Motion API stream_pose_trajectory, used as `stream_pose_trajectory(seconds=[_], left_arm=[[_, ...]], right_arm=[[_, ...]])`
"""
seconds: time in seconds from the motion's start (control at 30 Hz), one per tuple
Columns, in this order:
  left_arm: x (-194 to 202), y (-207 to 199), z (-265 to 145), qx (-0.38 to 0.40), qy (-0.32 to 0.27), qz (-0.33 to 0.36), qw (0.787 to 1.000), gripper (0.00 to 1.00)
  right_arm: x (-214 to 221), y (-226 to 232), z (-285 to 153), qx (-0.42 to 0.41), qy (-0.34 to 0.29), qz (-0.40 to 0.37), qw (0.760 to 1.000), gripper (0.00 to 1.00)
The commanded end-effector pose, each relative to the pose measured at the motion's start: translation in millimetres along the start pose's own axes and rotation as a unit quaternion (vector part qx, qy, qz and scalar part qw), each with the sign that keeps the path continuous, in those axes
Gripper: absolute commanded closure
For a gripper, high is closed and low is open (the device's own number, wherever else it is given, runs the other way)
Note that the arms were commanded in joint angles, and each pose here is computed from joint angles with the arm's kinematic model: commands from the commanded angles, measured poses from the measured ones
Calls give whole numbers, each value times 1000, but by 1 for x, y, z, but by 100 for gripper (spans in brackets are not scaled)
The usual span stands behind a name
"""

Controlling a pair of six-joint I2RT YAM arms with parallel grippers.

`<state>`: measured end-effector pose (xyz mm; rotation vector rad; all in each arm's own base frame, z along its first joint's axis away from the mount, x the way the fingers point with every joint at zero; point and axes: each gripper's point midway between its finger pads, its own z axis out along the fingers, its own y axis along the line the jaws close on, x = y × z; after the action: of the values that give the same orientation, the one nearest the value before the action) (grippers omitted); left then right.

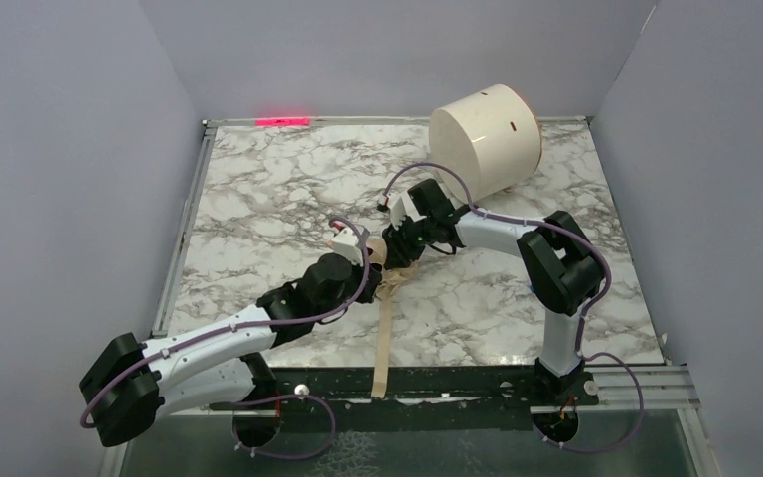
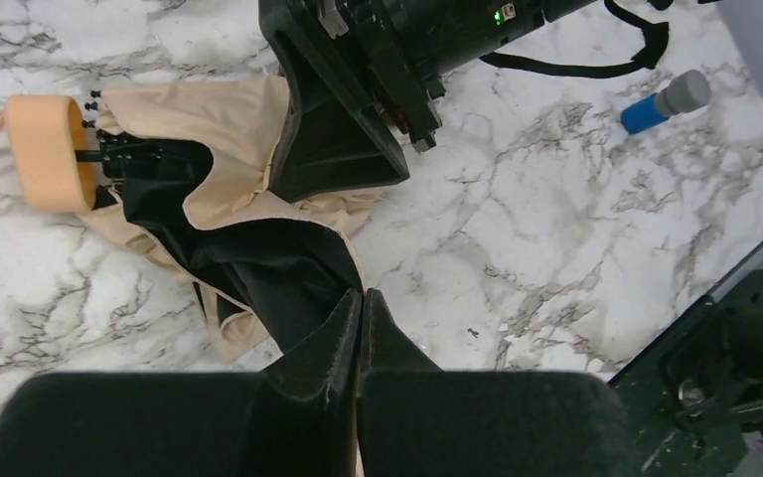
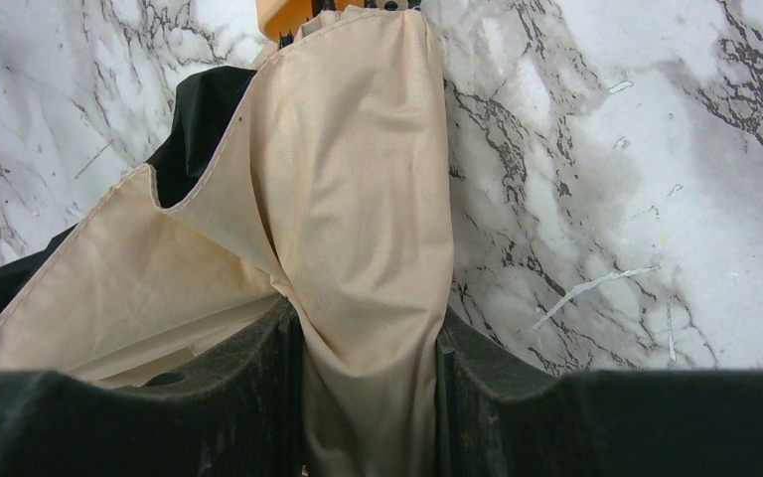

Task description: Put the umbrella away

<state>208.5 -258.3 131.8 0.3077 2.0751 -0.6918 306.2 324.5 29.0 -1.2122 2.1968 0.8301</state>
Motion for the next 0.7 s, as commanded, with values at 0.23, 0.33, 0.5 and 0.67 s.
stream_pose_trajectory(seconds=[0.23, 0.33, 0.5, 0.67], left_arm=[[52, -6, -1, 54, 16, -128, 990, 100], [74, 10, -6, 21, 39, -148, 988, 100], [78, 14, -12, 16, 44, -154, 987, 100], [64, 5, -20, 31, 41, -139, 989, 68]], right_arm=[[58, -20, 1, 61, 89, 37, 993, 91], [57, -21, 1, 63, 89, 37, 993, 91], [56, -24, 1, 70, 91, 36, 993, 91], [58, -32, 0, 89, 94, 21, 991, 91]])
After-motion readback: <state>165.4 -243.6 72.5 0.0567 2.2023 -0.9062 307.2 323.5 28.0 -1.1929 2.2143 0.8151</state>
